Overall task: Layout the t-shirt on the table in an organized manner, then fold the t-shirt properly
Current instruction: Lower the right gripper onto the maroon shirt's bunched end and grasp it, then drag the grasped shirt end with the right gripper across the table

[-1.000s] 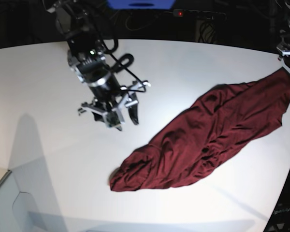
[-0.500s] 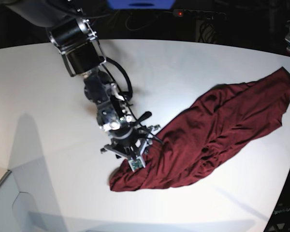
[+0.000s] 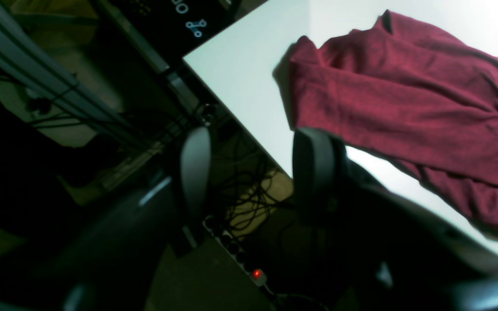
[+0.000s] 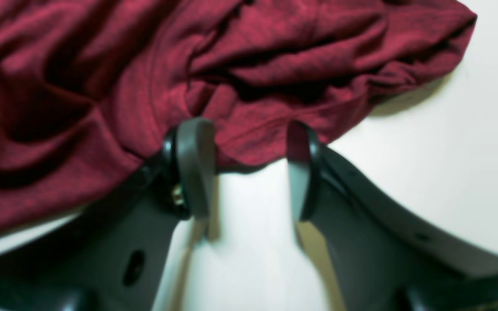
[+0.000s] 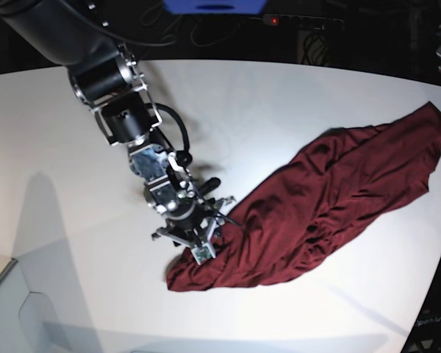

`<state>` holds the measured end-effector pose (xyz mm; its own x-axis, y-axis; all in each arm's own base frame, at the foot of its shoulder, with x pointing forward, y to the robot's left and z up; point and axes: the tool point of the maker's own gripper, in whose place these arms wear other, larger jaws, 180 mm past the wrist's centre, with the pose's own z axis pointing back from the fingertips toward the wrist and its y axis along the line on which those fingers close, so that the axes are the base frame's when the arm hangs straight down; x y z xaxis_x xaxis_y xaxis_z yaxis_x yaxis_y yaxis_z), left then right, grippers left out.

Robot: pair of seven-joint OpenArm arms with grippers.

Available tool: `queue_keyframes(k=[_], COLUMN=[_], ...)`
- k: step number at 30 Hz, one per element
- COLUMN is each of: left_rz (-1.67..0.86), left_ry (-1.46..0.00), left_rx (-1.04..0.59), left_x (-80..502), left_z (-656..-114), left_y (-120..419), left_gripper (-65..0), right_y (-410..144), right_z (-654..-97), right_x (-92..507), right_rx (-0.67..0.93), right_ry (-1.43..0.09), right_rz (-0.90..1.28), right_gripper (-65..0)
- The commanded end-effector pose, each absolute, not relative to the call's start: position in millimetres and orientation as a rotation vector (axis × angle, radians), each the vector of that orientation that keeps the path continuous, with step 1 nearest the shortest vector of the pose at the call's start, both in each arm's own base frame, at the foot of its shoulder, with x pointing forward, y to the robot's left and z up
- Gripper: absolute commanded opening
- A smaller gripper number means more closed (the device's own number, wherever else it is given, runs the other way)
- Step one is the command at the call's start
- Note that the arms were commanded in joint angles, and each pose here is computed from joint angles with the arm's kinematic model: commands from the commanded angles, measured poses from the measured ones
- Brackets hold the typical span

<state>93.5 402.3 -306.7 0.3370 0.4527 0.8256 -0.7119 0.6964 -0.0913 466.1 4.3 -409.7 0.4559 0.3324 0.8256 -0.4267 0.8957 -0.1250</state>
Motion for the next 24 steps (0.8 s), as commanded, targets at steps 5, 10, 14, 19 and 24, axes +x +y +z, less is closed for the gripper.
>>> queue_keyframes(k=[5,10,14,19,24], left_rz=[0.757,0.758,0.757,0.758,0.754], left_ry=[-0.99,-0.994,-0.994,-1.002,-1.013], left_rx=[0.331,0.329,0.33,0.329,0.333], left_x=[95,96,96,97,99], left_z=[-296,-296,-296,-295,-292], left_y=[407,407,407,407,408], left_gripper=[-34.8,-34.8,-34.8,-34.8,-34.8], right_y=[20,25,27,1,-39], right_z=[-397,-419,-433,-459,-480], right_x=[475,462,449,431,408], right_rx=[0.138,0.148,0.152,0.114,0.056], right_ry=[-1.052,-0.99,-0.94,-0.861,-0.795], right_rz=[0.481,0.48,0.482,0.468,0.463], right_gripper=[-38.1,-45.2,-65.0,-65.0,-65.0])
